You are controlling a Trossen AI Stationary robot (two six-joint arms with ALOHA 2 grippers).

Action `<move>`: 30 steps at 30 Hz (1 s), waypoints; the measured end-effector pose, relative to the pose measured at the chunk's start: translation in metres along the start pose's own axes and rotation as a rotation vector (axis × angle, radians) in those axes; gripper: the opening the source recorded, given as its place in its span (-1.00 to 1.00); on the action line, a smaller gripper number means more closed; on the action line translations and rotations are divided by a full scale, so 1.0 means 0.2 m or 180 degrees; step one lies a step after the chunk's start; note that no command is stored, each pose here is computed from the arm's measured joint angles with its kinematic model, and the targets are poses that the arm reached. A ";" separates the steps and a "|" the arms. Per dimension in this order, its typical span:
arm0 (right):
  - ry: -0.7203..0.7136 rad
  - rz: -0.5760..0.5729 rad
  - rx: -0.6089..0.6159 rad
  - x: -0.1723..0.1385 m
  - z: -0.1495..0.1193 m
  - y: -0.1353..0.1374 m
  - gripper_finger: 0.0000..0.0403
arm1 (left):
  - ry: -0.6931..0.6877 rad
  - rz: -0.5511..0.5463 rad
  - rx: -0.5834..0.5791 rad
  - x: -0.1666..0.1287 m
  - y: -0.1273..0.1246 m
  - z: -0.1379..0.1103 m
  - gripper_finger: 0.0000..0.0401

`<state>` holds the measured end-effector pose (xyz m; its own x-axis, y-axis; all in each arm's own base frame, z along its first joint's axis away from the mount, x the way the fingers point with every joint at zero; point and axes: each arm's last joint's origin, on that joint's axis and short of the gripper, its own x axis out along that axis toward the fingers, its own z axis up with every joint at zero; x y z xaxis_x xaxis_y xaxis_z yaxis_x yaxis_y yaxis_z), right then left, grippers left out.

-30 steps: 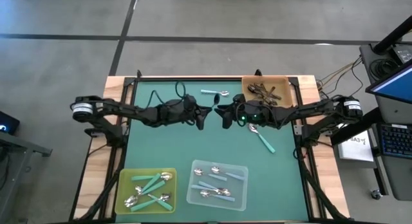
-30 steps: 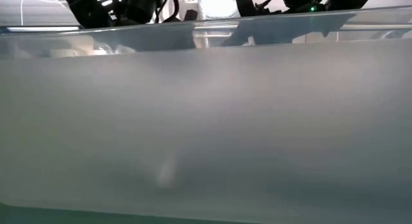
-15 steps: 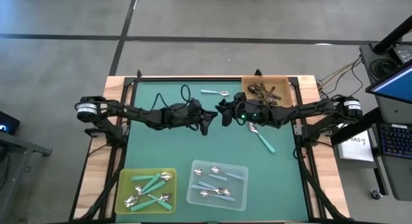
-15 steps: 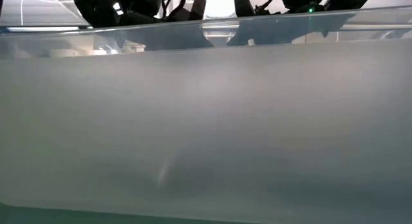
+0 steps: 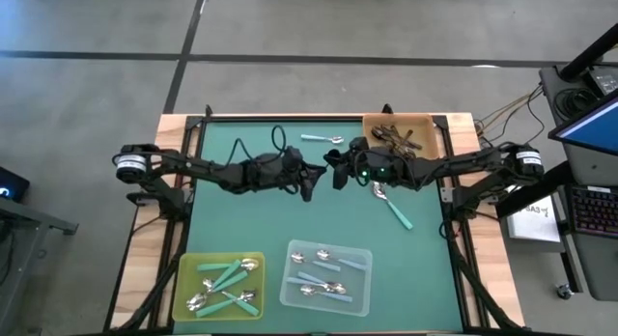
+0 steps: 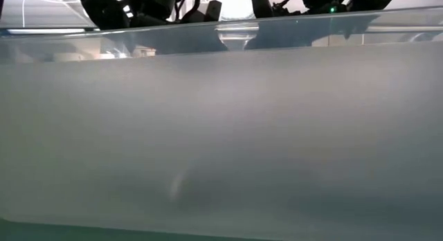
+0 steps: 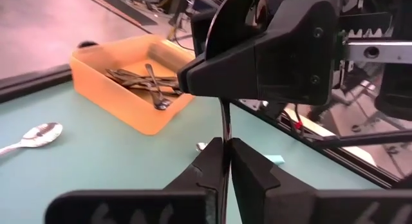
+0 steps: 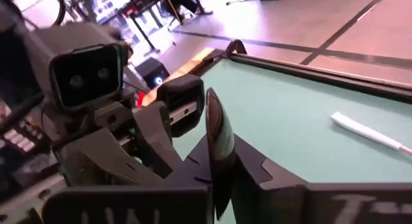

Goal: Sort silverware by color (type)
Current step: Put the black spoon into the orange bin

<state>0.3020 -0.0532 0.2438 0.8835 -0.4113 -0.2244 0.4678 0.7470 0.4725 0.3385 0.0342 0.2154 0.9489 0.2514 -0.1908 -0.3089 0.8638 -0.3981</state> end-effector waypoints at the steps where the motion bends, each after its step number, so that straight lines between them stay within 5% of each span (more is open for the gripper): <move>1: 0.0019 -0.0014 -0.0041 0.00 0.00 0.00 -0.95 | 0.0028 -0.0056 -0.0007 0.00 0.00 0.00 -0.94; 9: 0.0318 -0.0902 -0.0800 0.02 0.15 -0.01 -0.95 | 0.0138 -0.0546 -0.0011 -0.01 -0.04 0.03 -0.77; 16: 0.0798 -0.2373 -0.1821 -0.09 0.38 -0.02 -0.95 | 0.0241 -0.0502 0.0077 -0.02 -0.03 0.01 -0.73; 30: 0.1802 -0.3652 -0.1926 -0.18 0.28 -0.53 -0.95 | 0.0216 -0.0442 0.0192 -0.01 -0.03 0.01 -0.73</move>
<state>0.2194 -0.1468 0.2503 -0.1661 -0.7800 -0.6033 0.7341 0.3106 -0.6038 0.3377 0.0299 0.2198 0.9750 0.0996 -0.1986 -0.1688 0.9133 -0.3707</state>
